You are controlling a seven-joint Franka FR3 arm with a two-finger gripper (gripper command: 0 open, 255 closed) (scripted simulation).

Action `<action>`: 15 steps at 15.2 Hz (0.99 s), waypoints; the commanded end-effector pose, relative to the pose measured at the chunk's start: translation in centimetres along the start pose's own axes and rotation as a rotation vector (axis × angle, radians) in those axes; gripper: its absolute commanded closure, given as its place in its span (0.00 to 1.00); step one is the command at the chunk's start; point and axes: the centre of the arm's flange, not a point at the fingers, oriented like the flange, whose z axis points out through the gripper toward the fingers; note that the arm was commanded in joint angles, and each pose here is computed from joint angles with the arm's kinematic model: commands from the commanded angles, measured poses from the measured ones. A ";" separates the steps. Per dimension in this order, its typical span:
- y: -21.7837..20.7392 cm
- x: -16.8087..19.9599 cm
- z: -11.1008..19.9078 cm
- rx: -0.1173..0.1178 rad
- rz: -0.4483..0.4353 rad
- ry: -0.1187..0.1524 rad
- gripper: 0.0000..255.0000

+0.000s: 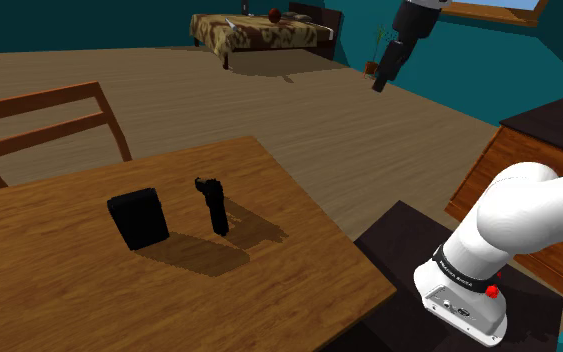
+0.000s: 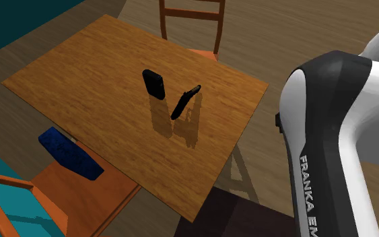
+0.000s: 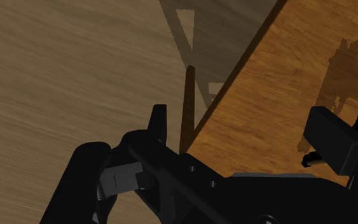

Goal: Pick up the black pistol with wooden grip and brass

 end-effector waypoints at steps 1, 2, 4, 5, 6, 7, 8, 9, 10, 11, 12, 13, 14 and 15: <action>0.0 0.0 0.0 0.000 0.000 0.000 0.00; -1.1 0.9 0.5 -0.007 0.003 -0.007 0.00; -3.1 2.6 1.6 -0.021 0.009 -0.021 0.00; -4.2 3.5 2.2 -0.028 0.011 -0.028 0.00; -5.2 4.3 2.8 -0.035 0.014 -0.035 0.00; -6.2 5.2 3.4 -0.042 0.017 -0.042 0.00; -7.2 6.0 4.0 -0.049 0.020 -0.050 0.00; -8.2 6.9 4.6 -0.056 0.023 -0.057 0.00; -9.2 7.8 5.3 -0.063 0.026 -0.064 0.00; -10.2 8.6 5.9 -0.070 0.029 -0.071 0.00; -11.2 9.5 6.6 -0.077 0.032 -0.078 0.00; -12.2 10.3 7.3 -0.084 0.034 -0.085 0.00; -13.1 11.2 8.0 -0.091 0.037 -0.092 0.00; -14.1 12.0 8.7 -0.098 0.040 -0.099 0.00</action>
